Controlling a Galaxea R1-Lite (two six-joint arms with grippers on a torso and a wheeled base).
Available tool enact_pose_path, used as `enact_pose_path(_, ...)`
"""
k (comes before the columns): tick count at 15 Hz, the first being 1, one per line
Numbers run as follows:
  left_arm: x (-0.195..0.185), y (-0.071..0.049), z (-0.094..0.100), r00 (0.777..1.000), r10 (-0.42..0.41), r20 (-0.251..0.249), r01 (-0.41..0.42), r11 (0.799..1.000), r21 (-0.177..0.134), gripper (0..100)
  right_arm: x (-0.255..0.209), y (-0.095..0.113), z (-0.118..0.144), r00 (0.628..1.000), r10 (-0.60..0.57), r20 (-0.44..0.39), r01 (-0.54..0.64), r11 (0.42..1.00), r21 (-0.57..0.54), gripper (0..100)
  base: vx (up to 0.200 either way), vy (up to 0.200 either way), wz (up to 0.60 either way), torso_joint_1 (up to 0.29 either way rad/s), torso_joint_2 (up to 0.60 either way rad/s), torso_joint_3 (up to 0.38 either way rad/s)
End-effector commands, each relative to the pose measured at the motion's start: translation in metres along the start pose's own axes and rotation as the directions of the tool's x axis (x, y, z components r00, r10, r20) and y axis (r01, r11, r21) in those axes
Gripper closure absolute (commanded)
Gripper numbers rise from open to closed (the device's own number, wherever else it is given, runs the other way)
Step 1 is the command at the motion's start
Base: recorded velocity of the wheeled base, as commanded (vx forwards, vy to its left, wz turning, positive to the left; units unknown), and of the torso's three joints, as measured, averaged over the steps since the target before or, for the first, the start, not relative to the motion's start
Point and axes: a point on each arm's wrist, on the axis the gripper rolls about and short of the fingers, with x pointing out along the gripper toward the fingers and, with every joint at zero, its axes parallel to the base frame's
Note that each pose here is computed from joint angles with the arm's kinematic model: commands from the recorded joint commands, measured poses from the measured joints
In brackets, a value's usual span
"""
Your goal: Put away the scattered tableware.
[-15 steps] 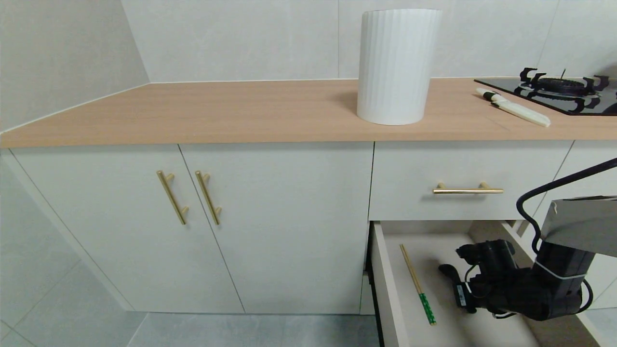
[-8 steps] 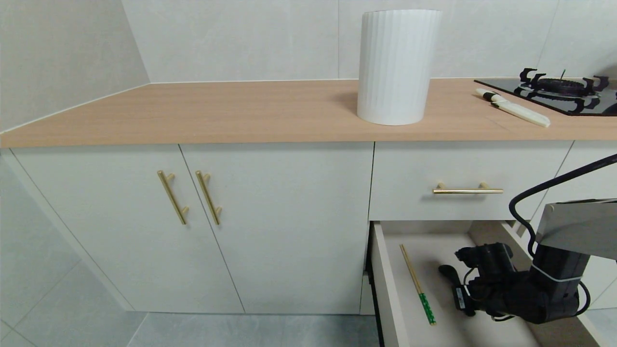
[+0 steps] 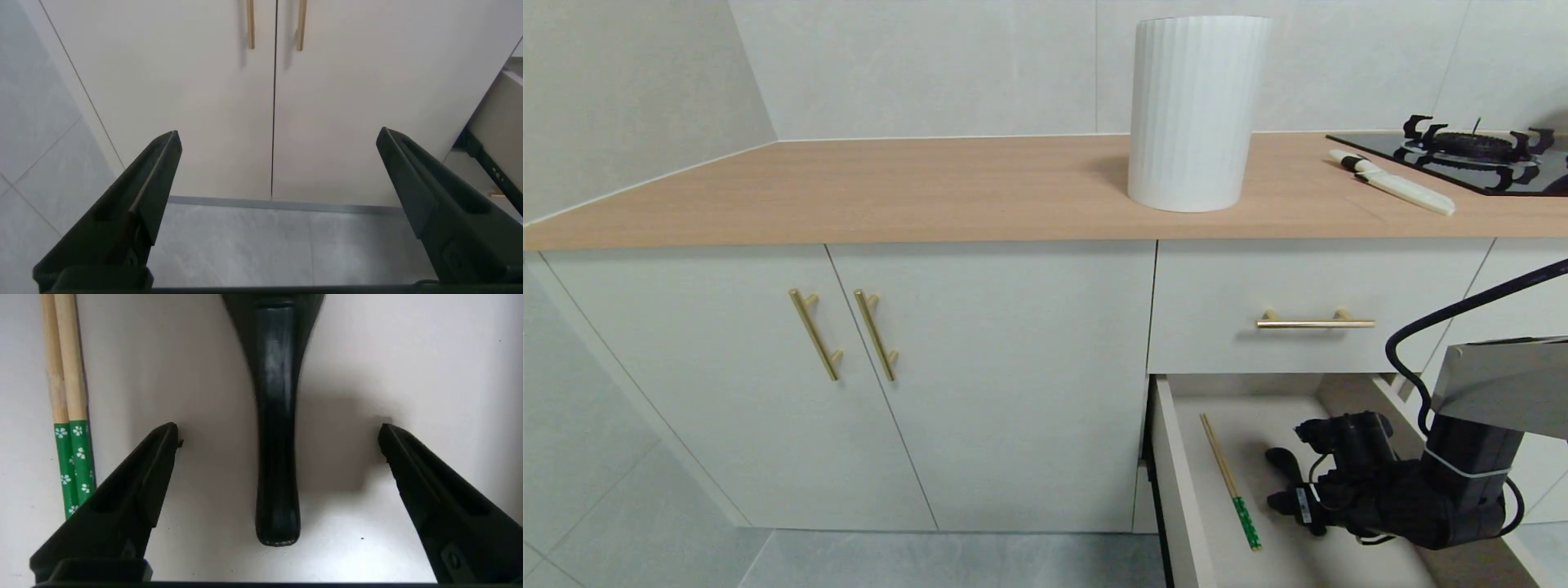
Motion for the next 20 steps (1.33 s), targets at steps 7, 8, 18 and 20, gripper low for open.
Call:
enact_pose_path(7,0.000,0.000,0.000,1.000,0.000,0.002,0.000,1.000,0.000,0,-0.162,-0.013,0.033,0.956,0.000,0.295,-0.010,0.999,0.031,0,0.000,0.000,0.00,0.000,0.00,0.000)
enact_pose_path(8,0.000,0.000,0.000,1.000,0.000,0.002,0.000,1.000,0.000,0,-0.178,-0.015,0.030,0.960,0.000,0.279,-0.008,1.000,0.030,0,0.000,0.000,0.00,0.000,0.00,0.000)
enact_pose_path(18,0.000,0.000,0.000,1.000,0.000,0.000,0.000,1.000,0.000,0,-0.268,0.004,-0.001,0.969,0.132,0.207,-0.109,0.986,-0.123,0,0.000,0.000,0.00,0.000,0.00,0.000)
enact_pose_path(20,0.000,0.000,0.000,1.000,0.000,0.000,0.000,1.000,0.000,0,-0.268,0.007,-0.003,0.973,0.130,0.190,-0.104,0.984,-0.142,0,-0.100,0.000,0.00,0.006,0.00,0.004)
